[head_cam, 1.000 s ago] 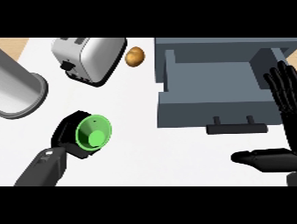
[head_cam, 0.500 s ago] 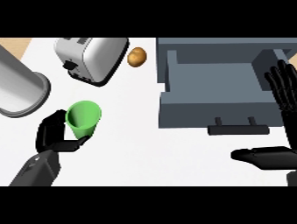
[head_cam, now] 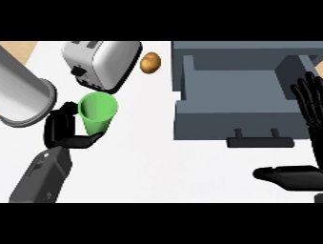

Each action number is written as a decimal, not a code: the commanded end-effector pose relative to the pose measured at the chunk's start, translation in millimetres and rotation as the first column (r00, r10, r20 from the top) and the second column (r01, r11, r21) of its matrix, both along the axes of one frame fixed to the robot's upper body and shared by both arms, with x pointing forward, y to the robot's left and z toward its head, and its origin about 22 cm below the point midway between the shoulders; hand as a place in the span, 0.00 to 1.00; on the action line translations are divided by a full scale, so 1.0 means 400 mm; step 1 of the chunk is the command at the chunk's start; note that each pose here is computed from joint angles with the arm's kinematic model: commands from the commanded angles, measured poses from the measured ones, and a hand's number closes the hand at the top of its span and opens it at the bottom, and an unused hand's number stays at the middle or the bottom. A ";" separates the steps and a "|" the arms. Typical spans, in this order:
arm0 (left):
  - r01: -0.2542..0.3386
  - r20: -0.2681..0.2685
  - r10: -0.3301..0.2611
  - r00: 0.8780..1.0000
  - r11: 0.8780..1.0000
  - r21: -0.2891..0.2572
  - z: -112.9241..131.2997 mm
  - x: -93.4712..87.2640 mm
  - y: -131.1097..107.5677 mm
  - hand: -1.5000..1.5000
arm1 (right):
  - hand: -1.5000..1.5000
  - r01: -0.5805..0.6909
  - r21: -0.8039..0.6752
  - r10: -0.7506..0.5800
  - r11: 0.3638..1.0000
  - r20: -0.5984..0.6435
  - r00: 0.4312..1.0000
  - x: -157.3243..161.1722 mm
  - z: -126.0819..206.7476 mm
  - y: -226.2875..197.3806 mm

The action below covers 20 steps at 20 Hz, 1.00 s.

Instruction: Pick up the cup, place it into the drawer and close the drawer

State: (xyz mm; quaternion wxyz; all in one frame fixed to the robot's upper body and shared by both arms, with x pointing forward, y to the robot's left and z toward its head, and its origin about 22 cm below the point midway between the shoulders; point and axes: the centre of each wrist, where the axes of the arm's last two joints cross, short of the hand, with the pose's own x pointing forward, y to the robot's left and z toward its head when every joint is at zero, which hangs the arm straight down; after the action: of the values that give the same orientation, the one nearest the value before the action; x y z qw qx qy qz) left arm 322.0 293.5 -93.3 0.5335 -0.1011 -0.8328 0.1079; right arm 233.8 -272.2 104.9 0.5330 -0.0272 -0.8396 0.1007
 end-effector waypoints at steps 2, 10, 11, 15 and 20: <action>0.128 0.168 -0.125 0.978 0.992 -0.007 0.073 0.060 -0.100 1.00 | 0.00 0.032 -0.012 -0.032 0.999 -0.005 0.999 0.003 0.016 -0.040; 0.142 0.200 -0.163 0.966 0.983 0.116 0.306 0.139 -0.248 1.00 | 0.00 0.025 -0.013 -0.025 1.000 0.007 1.000 -0.006 -0.001 0.011; 0.157 0.222 -0.182 0.958 0.979 0.127 0.343 0.174 -0.271 1.00 | 0.00 0.021 -0.004 -0.021 1.000 -0.002 1.000 0.027 0.042 -0.047; 0.170 0.224 -0.208 0.952 0.970 0.176 0.448 0.180 -0.341 1.00 | 0.00 0.020 -0.010 -0.020 1.000 -0.003 1.000 -0.003 0.023 -0.065; 0.197 0.165 -0.241 0.956 0.949 0.244 0.571 0.210 -0.460 1.00 | 0.00 0.028 0.023 -0.027 0.999 -0.006 1.000 0.003 0.026 -0.056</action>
State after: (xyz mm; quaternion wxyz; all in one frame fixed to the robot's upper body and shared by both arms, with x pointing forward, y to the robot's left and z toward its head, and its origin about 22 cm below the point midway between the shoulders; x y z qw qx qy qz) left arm 403.9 142.5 104.5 0.4561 -0.1484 -0.8767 -0.0371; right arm 231.2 -290.2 110.1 0.5378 -0.0336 -0.8371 0.0946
